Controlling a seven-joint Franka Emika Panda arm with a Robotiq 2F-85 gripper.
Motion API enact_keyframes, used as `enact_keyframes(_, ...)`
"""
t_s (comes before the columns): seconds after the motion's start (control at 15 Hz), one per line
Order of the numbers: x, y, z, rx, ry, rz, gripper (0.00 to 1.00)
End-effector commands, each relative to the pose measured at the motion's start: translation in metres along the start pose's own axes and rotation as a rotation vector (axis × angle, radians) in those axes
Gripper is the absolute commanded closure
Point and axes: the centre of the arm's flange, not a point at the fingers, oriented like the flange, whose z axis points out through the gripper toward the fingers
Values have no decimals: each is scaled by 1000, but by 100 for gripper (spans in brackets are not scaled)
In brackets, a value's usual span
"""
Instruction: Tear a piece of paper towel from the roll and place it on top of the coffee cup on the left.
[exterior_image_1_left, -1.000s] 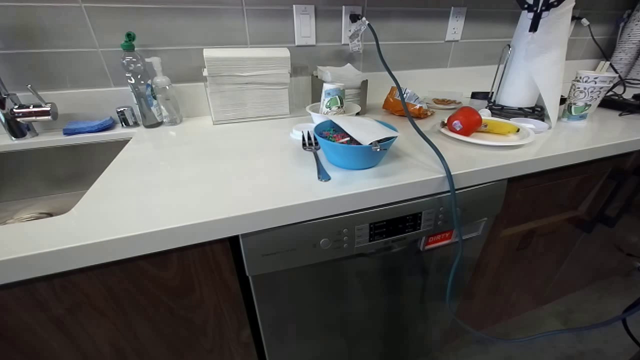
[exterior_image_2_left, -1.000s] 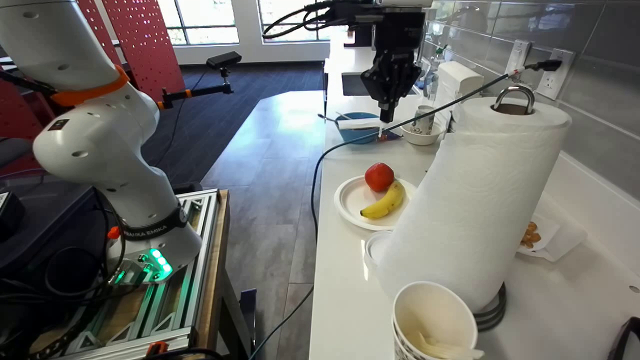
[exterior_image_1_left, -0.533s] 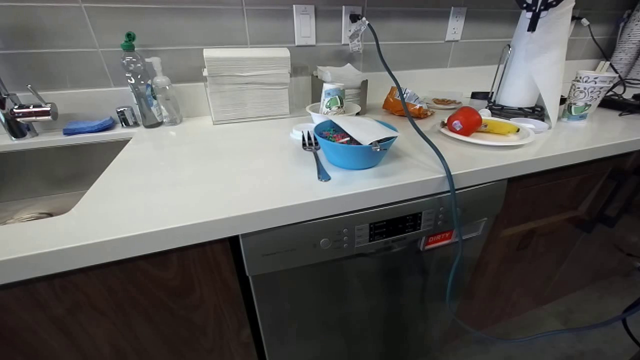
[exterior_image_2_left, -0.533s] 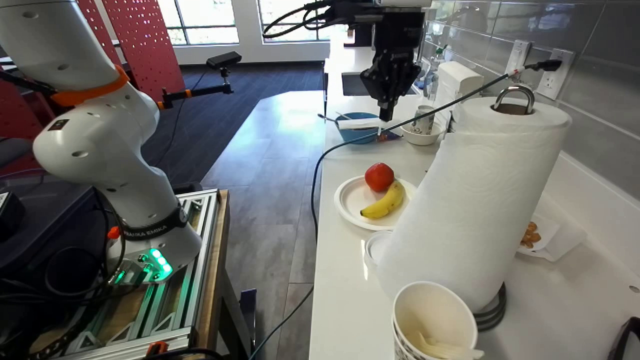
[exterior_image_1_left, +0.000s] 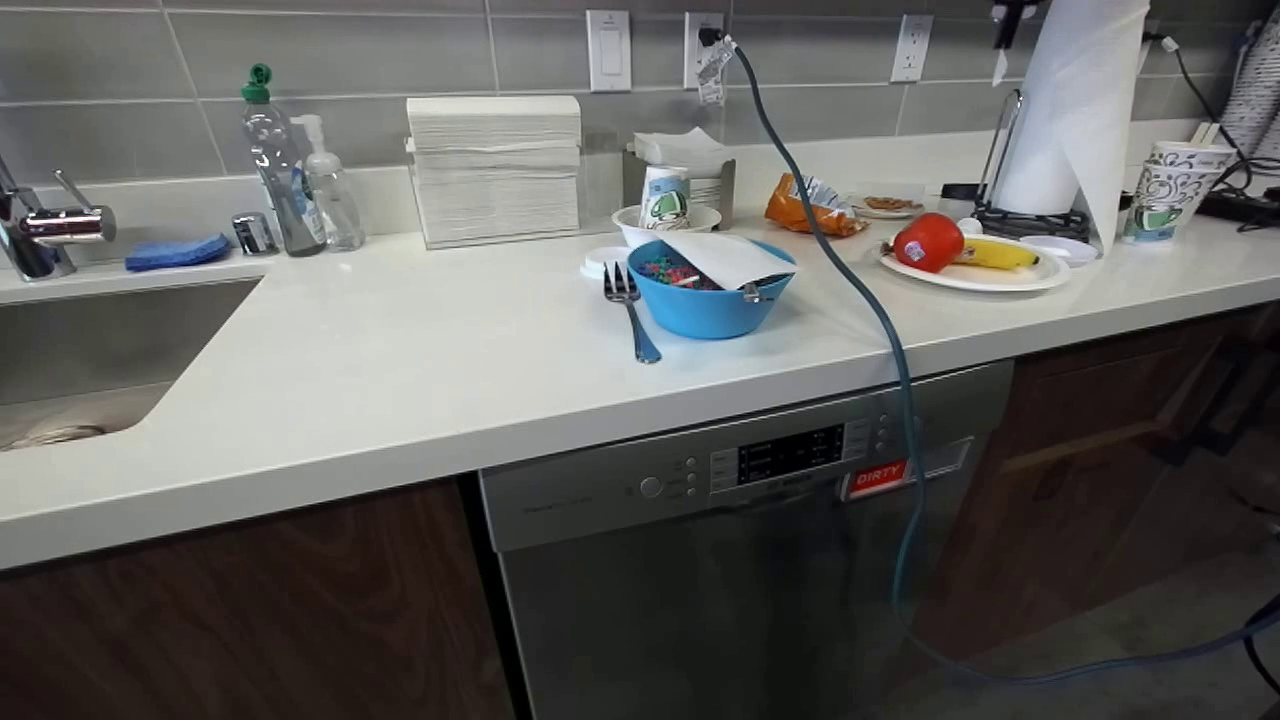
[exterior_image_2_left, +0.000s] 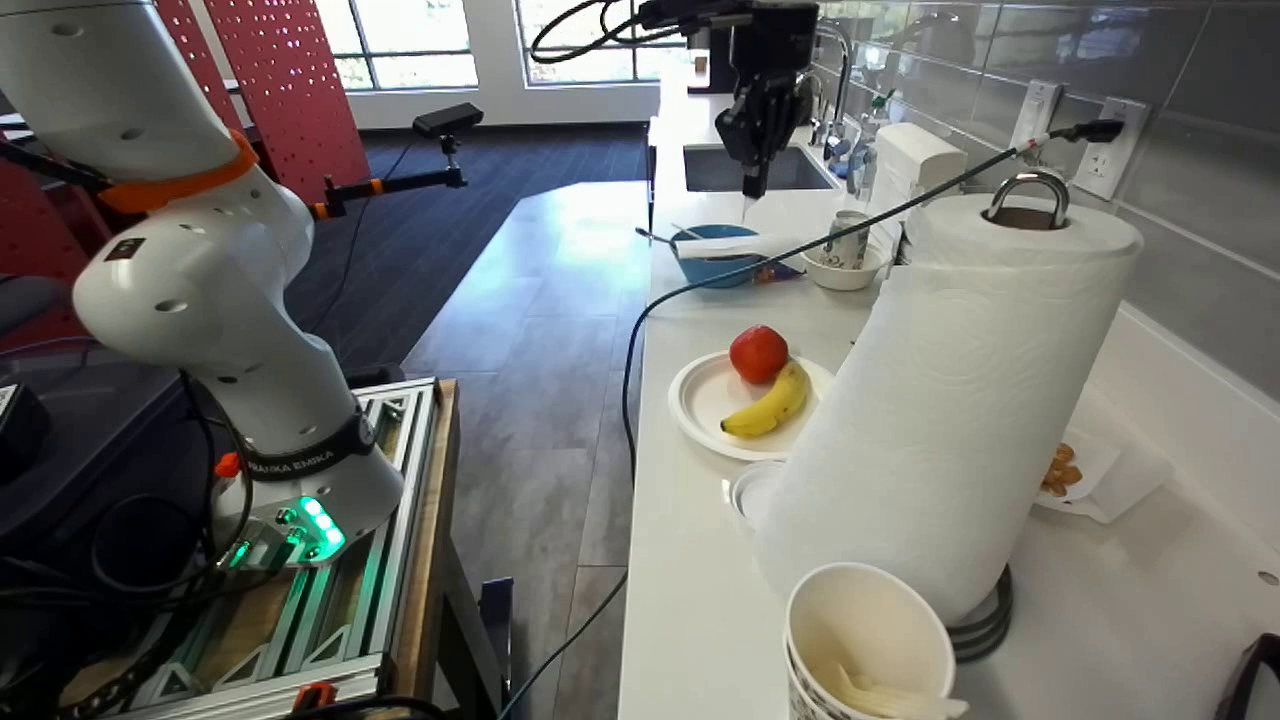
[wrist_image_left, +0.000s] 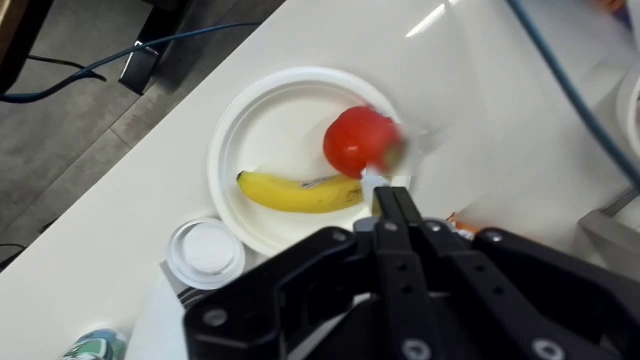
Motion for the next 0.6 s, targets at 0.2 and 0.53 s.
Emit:
enact_keyframes(0.2, -105, -115, -22, 79, -43, -186, 100)
enact_keyframes(0.53, -172, -186, -20, 106, 2, -274, 100)
